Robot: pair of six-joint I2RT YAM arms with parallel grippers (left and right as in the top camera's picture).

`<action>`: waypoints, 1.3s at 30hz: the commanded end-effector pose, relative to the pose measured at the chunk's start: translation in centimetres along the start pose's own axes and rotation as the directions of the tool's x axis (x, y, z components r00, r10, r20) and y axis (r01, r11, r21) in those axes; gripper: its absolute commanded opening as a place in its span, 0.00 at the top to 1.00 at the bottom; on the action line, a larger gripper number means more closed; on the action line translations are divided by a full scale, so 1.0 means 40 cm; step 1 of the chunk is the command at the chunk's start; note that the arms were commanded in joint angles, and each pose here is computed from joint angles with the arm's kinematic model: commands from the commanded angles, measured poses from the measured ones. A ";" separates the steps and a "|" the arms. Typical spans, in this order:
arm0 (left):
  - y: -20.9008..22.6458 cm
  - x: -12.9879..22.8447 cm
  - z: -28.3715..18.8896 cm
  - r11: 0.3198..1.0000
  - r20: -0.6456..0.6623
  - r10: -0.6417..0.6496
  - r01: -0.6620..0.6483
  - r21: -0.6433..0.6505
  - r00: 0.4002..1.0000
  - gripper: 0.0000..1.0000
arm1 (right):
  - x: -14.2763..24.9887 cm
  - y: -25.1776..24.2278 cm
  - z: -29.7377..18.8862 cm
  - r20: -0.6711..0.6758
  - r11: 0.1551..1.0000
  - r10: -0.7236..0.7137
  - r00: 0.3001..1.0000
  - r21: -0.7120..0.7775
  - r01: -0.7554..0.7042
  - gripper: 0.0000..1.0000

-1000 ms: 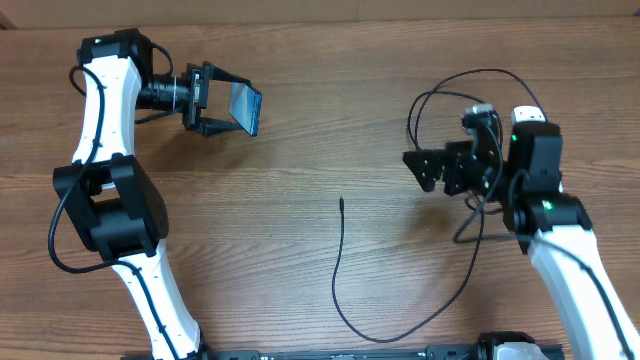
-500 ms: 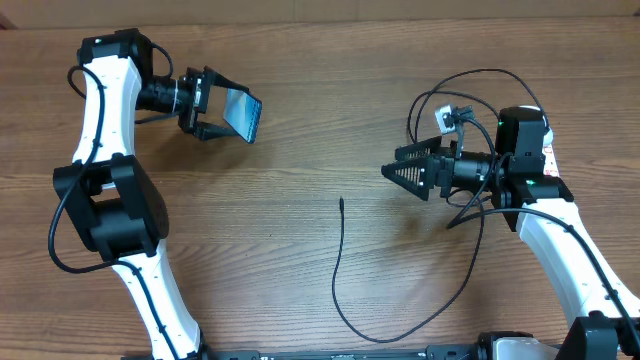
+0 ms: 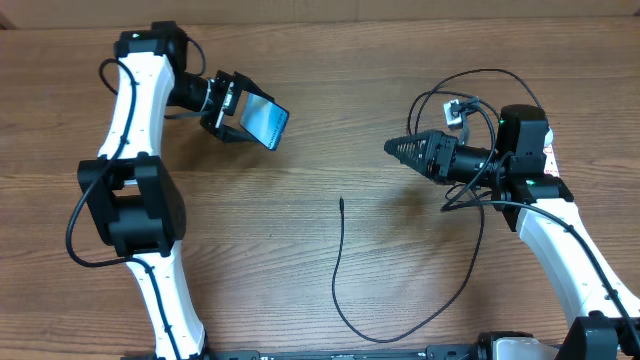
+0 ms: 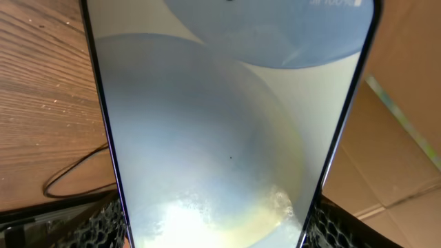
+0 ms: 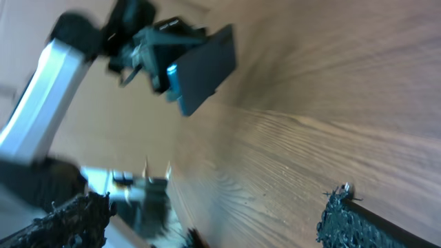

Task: Plug charger to phone and switch on socket
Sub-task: 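Raise the right gripper and move it toward the phone, then close the right gripper on the phone's edge beside the left gripper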

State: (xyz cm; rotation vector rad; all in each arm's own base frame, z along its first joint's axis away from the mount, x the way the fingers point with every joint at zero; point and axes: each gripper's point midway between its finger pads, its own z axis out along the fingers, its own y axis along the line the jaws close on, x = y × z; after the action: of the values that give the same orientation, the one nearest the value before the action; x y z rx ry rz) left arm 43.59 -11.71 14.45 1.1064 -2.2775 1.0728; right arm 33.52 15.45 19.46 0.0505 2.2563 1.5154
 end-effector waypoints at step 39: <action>-0.059 0.224 0.300 0.977 0.032 -0.073 0.078 -0.198 0.997 0.96 | 0.011 -0.030 0.103 0.058 0.966 -0.061 0.996 0.254 0.045 0.00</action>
State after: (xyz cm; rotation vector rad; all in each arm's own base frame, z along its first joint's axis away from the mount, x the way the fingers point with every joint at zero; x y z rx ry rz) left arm 39.55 -25.58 12.86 1.0653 -2.3126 0.7889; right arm 34.04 18.64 15.86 0.1068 2.3959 1.1864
